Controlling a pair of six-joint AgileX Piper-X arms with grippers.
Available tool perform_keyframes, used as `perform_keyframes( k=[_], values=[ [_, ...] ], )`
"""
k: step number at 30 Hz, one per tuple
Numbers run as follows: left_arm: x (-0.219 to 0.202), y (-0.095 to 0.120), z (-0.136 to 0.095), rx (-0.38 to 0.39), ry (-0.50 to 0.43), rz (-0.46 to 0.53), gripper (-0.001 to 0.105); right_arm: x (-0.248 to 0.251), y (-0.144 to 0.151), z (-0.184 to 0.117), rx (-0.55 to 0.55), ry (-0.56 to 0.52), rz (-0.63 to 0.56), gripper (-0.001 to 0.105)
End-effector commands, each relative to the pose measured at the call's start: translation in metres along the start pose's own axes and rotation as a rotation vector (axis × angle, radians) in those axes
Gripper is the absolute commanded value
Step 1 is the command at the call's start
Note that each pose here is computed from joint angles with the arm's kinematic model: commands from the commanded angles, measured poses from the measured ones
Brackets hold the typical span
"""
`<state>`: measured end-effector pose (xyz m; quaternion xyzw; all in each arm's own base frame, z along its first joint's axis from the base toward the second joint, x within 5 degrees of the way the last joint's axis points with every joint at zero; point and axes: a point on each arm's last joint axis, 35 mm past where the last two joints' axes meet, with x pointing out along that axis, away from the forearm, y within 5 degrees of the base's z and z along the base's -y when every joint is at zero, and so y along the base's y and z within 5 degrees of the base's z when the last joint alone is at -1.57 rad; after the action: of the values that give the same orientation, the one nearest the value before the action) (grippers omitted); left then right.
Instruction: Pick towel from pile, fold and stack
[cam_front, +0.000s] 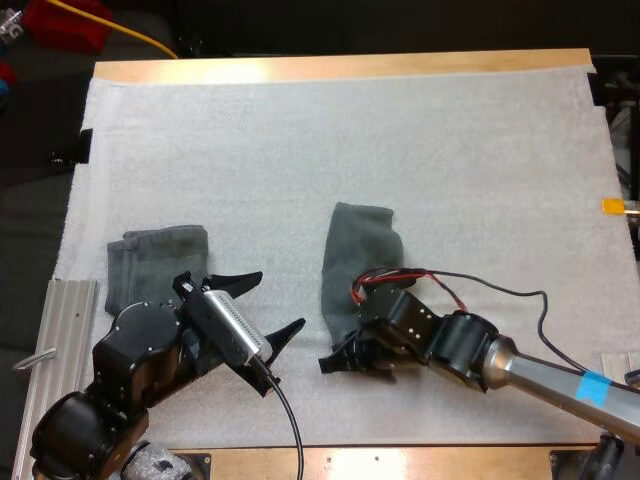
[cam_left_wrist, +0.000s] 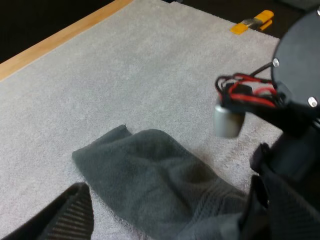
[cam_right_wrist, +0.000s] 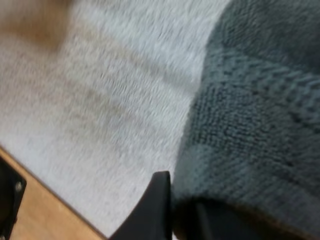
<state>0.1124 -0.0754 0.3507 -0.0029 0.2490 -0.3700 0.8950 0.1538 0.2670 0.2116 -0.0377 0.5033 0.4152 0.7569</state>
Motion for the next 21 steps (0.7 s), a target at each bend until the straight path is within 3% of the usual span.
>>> perform_keyframes(
  k=[1, 3, 5, 11, 16, 21],
  values=[
    [-0.001, -0.001, 0.003, -0.006, -0.017, -0.002, 0.069, -0.002, 0.006, 0.001, -0.016, -0.009, 0.041, 0.013],
    [-0.001, -0.001, 0.003, -0.006, -0.017, -0.002, 0.069, -0.001, 0.012, 0.000, -0.031, 0.003, 0.098, 0.019],
    [-0.001, -0.001, 0.003, -0.006, -0.017, -0.002, 0.069, -0.001, 0.018, -0.001, -0.055, 0.016, 0.171, 0.031],
    [-0.001, -0.001, 0.003, -0.006, -0.017, -0.002, 0.069, -0.005, 0.025, -0.003, -0.092, 0.029, 0.219, 0.063],
    [-0.001, -0.001, 0.003, -0.006, -0.017, -0.002, 0.069, -0.018, 0.030, -0.001, -0.127, -0.004, 0.240, 0.066],
    [-0.001, -0.001, 0.003, -0.006, -0.017, -0.002, 0.069, -0.030, 0.031, -0.012, -0.104, 0.103, 0.303, 0.066]
  ],
)
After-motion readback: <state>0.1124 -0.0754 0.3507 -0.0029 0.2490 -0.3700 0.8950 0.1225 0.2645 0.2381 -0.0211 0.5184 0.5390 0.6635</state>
